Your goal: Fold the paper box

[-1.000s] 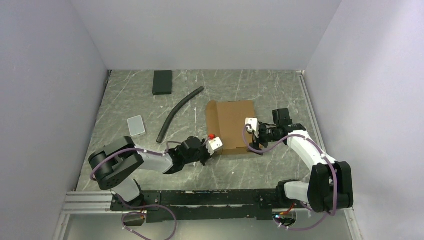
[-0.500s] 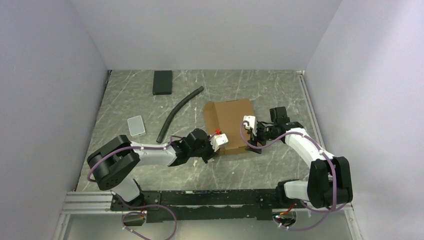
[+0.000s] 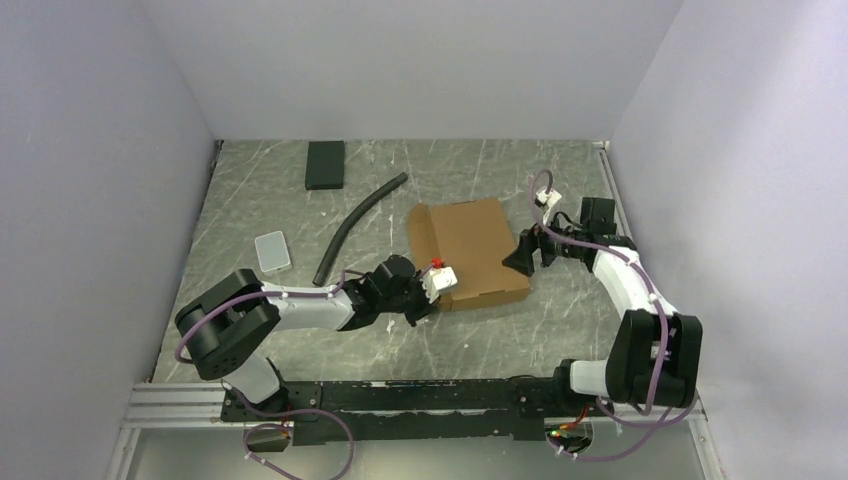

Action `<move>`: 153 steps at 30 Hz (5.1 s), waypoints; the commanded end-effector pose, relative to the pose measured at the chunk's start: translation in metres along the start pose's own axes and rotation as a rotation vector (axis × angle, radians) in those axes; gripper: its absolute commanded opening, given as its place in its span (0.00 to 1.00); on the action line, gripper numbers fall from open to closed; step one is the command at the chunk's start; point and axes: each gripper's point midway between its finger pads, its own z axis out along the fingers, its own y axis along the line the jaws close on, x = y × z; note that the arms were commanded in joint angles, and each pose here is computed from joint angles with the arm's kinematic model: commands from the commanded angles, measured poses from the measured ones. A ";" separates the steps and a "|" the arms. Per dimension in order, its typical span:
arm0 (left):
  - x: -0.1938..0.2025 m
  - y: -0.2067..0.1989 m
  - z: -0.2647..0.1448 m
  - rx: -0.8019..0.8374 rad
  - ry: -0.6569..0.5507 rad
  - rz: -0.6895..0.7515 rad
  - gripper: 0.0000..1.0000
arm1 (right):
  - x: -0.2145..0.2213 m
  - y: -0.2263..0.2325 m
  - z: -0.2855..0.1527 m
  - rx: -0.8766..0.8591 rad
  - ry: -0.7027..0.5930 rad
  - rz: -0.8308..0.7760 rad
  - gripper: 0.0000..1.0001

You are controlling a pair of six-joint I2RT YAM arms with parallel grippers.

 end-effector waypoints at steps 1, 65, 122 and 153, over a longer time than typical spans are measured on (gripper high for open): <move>-0.026 -0.002 0.005 0.036 -0.078 0.010 0.00 | -0.002 -0.026 0.010 0.093 0.003 0.291 0.92; -0.072 -0.005 -0.006 0.015 0.068 -0.273 0.36 | 0.045 -0.042 0.045 0.192 0.205 0.402 0.66; 0.017 0.203 -0.105 -0.529 -0.221 -0.620 0.61 | 0.024 -0.026 0.095 -0.355 0.439 -0.536 0.69; 0.017 0.216 -0.073 -0.443 -0.238 -0.544 0.00 | 0.032 -0.027 0.101 -0.359 0.457 -0.480 0.68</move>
